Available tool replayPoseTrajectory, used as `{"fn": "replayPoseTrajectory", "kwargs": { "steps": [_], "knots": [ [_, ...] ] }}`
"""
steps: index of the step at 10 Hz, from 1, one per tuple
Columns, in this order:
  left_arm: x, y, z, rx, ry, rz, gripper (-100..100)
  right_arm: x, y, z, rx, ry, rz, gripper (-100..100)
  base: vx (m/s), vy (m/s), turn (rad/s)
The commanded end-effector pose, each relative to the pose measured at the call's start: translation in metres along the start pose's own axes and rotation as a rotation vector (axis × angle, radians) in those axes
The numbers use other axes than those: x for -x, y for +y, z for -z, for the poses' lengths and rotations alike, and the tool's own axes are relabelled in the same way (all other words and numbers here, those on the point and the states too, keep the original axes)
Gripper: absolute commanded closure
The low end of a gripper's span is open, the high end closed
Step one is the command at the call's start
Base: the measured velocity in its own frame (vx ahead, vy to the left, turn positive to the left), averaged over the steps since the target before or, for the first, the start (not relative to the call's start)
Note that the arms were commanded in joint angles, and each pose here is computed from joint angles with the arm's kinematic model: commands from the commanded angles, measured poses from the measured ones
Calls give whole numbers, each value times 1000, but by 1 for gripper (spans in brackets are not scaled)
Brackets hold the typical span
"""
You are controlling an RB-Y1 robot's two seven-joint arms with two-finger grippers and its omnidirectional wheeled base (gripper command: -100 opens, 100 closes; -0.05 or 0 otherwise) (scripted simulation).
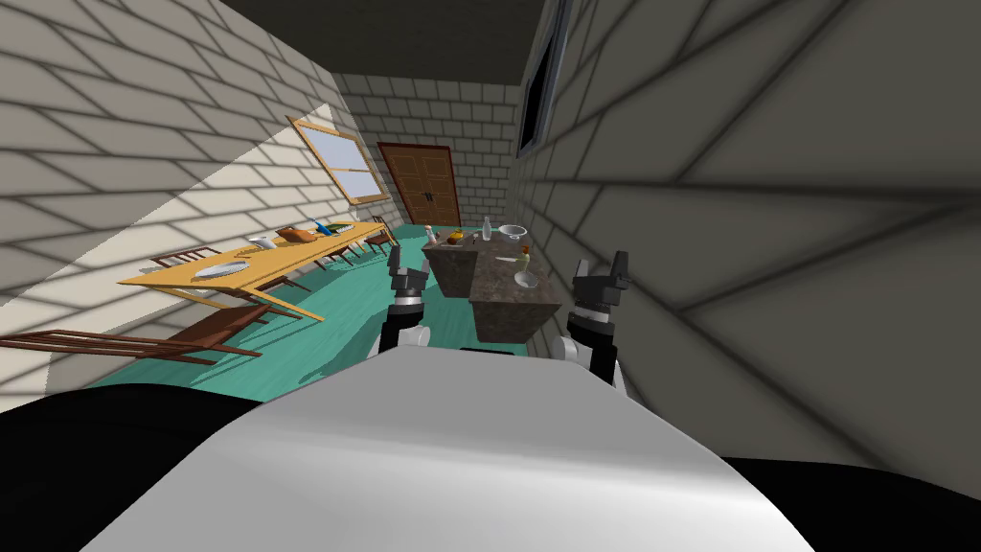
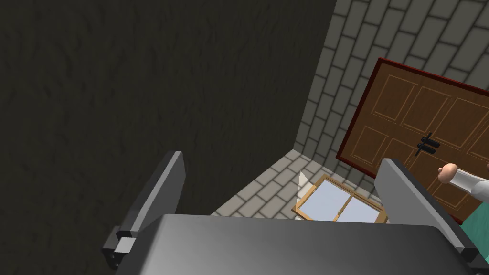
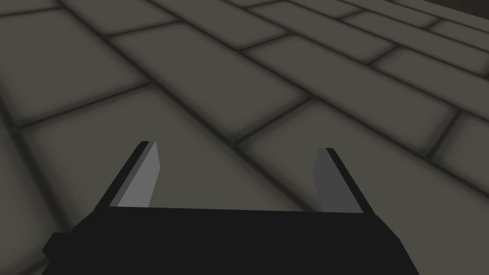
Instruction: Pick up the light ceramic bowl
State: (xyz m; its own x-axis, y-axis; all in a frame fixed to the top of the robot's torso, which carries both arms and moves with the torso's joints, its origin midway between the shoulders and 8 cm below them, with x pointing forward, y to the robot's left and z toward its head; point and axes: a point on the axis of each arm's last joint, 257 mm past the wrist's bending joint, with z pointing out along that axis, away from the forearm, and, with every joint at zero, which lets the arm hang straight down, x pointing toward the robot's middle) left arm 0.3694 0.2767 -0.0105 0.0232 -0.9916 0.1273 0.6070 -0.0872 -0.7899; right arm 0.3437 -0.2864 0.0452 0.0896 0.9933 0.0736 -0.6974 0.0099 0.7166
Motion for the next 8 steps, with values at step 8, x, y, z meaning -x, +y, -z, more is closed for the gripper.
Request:
{"fn": "replayPoseTrajectory", "kwargs": {
  "steps": [8],
  "knots": [
    [0, 0, 0, 0, 0, 0, 0, -35, -77, 50, -208, 227, 134, -100, -122, 26, 66]
  ]
}}
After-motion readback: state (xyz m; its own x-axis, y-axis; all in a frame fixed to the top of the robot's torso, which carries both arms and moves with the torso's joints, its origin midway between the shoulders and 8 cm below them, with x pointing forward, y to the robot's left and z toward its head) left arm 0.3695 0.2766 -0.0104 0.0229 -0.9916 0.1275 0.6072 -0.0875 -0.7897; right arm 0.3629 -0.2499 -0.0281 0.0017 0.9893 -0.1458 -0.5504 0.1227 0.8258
